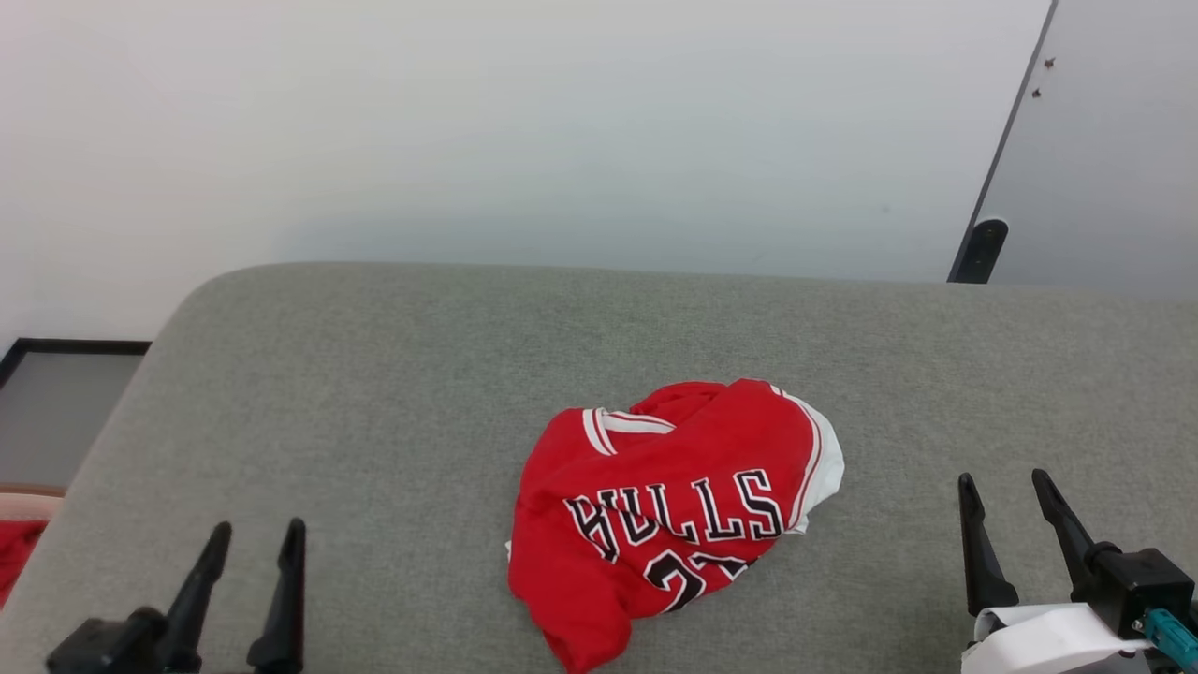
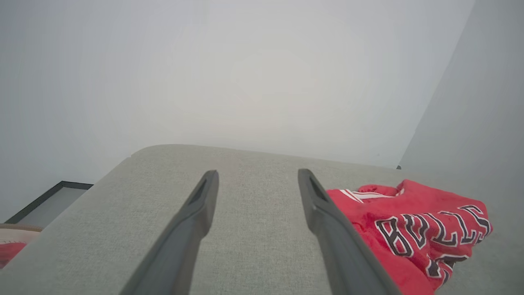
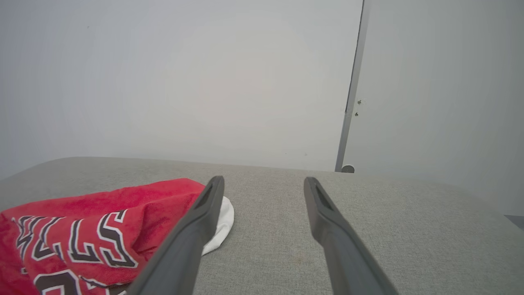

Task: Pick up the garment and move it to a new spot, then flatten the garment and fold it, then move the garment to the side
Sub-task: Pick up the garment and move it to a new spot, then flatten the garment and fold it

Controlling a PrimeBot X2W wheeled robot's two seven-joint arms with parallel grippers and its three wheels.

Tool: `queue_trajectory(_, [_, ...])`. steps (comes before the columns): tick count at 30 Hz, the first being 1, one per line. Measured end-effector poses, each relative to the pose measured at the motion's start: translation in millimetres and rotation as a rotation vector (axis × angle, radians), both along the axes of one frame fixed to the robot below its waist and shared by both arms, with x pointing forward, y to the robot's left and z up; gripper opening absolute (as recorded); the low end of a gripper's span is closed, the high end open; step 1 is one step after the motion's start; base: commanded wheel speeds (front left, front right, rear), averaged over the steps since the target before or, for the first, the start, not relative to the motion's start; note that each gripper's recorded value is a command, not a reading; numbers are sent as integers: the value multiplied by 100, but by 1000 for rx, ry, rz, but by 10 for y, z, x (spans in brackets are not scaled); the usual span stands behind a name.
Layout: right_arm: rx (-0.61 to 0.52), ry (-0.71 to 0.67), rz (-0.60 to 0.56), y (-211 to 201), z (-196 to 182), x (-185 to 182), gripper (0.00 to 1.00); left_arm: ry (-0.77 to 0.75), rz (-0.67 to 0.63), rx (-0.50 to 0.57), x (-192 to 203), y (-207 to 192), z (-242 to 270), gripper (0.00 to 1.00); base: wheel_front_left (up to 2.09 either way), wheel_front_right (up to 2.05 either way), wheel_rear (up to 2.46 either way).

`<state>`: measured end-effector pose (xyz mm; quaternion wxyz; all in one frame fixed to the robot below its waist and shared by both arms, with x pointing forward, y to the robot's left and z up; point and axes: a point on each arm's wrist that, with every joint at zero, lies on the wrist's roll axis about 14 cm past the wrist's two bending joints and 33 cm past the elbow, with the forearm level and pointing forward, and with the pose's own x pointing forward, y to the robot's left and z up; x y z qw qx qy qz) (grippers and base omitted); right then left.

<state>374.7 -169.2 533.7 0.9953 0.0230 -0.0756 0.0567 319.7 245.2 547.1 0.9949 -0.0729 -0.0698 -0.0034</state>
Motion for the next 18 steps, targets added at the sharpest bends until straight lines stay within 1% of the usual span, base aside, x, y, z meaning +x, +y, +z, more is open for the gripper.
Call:
queue_trajectory(10, [-6, 13, 28, 108, -28, 22, 100, -23, 23, 9, 8, 65, 14, 100, 0, 0, 0])
queue_trajectory(14, [-28, 65, 61, 170, -85, 88, 100, -40, 80, 11, 10, 232, 86, 100, 0, 0, 0])
queue_trajectory(18, [-57, 142, 119, 270, -94, 248, 100, -39, 108, 36, -4, 354, 153, 100, 0, 0, 0])
